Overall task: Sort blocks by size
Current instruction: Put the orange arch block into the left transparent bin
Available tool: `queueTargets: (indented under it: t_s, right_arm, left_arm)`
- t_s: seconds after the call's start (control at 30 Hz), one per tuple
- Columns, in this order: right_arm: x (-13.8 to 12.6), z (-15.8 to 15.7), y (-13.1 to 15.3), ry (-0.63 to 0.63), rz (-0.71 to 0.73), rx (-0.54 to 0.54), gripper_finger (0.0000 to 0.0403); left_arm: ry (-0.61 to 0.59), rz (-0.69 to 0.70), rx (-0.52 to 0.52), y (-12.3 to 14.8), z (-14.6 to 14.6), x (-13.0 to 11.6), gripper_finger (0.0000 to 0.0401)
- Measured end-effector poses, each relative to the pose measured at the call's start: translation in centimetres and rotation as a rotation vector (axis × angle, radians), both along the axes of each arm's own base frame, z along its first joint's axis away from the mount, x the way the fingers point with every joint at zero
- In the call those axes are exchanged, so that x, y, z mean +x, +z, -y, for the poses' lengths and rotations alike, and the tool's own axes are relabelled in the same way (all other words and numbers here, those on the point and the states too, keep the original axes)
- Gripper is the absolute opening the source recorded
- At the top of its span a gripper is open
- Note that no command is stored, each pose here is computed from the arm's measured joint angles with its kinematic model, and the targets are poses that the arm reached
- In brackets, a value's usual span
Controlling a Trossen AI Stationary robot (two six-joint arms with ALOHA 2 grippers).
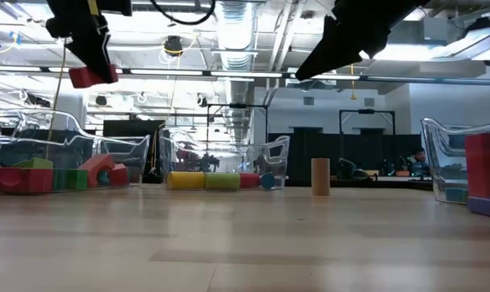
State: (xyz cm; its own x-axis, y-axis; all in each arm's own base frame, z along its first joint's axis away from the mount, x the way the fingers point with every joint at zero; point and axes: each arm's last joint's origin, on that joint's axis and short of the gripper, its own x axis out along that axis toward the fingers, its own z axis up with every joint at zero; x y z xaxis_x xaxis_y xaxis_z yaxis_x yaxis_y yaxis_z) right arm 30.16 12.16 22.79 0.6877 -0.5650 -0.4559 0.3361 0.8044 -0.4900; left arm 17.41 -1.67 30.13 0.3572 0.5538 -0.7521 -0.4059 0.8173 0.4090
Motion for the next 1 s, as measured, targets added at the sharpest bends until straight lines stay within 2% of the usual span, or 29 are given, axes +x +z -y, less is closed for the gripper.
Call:
queueTargets:
  t_s: [0.5, 0.87, 1.0]
  right_arm:
    - [-0.1, -0.3, 0.0, 0.002, 0.006, 0.011, 0.0172]
    - [-0.1, -0.3, 0.0, 0.002, 0.007, 0.013, 0.0172]
    - [-0.1, -0.3, 0.0, -0.002, 0.011, 0.018, 0.0172]
  left_arm:
    - [0.118, -0.084, 0.001, -3.6, -2.2, -2.1, 0.0112]
    - [0.134, -0.021, -0.074, -5.6, -2.7, -3.2, 0.0113]
    - [0.129, -0.015, -0.087, -5.6, -2.9, -3.2, 0.0114]
